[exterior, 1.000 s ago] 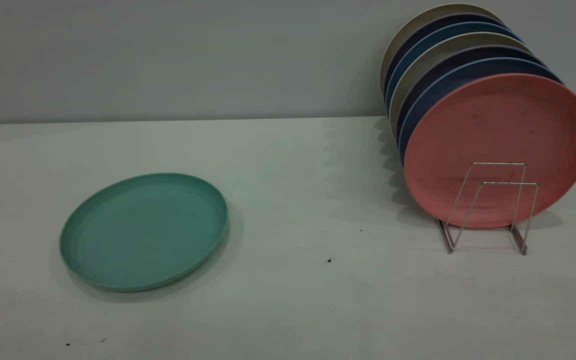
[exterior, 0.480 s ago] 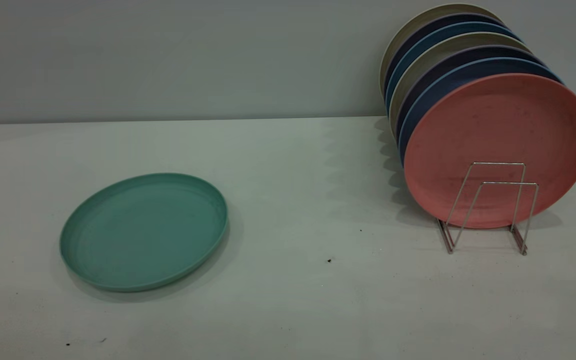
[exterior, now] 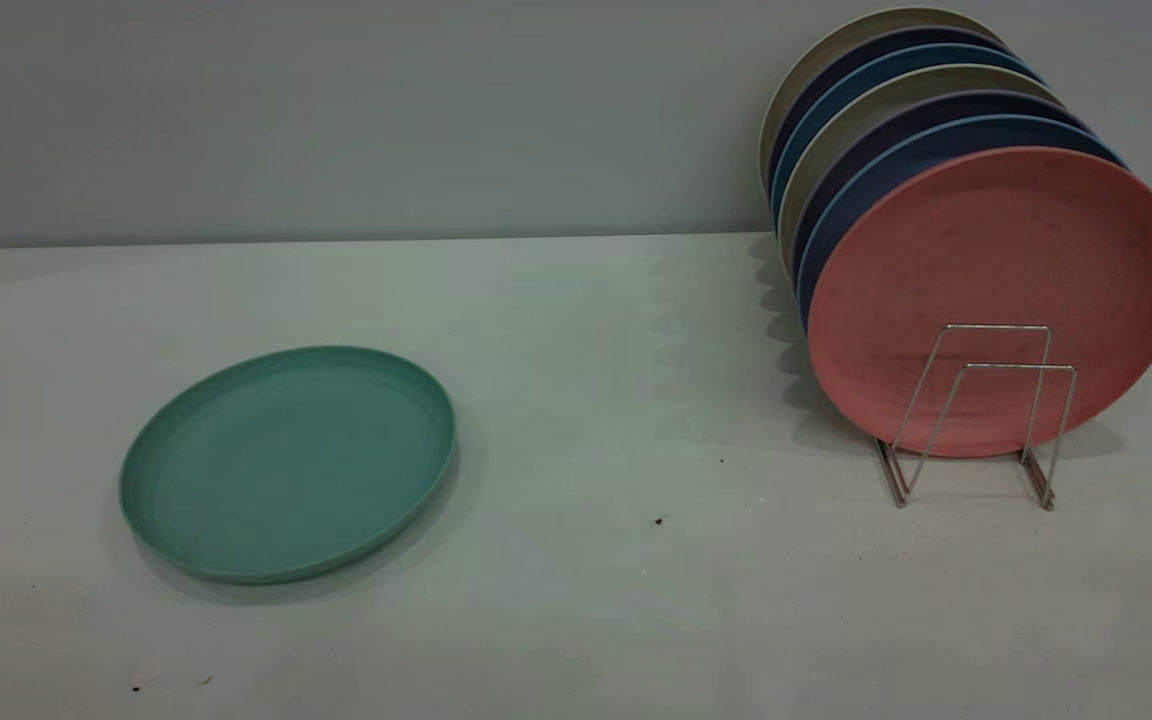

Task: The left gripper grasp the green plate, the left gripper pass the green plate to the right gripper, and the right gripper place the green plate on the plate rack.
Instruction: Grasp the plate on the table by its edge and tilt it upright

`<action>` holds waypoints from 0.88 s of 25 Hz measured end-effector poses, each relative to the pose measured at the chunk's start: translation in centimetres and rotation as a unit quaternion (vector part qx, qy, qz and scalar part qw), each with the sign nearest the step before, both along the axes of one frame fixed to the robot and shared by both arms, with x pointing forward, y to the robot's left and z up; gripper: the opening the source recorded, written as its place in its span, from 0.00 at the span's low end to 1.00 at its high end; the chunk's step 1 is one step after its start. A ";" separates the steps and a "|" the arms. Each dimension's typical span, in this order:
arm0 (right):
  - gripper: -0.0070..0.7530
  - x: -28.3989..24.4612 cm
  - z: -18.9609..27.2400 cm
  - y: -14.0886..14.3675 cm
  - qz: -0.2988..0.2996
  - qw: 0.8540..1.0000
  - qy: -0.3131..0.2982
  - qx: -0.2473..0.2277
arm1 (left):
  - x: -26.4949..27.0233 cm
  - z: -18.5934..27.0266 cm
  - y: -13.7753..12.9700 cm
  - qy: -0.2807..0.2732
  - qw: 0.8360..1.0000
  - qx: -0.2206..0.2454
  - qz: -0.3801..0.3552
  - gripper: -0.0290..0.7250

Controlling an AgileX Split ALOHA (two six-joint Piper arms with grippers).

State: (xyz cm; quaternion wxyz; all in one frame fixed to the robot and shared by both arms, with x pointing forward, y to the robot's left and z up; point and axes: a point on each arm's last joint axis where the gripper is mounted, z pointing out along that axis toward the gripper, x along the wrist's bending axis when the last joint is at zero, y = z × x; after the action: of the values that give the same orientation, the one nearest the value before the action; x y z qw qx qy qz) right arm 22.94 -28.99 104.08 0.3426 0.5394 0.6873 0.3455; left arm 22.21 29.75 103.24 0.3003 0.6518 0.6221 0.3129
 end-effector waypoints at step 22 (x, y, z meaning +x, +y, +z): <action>0.71 10.0 4.2 0.5 -0.017 0.997 0.052 0.062 | 8.0 5.8 0.2 0.056 0.997 -0.039 0.024 0.74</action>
State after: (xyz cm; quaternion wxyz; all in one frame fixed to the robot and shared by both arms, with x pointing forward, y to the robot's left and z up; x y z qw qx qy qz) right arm 32.96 -28.50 108.32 0.2778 0.5887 0.6722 0.3528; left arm 30.16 29.97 109.07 0.2824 0.6410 0.6652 0.2585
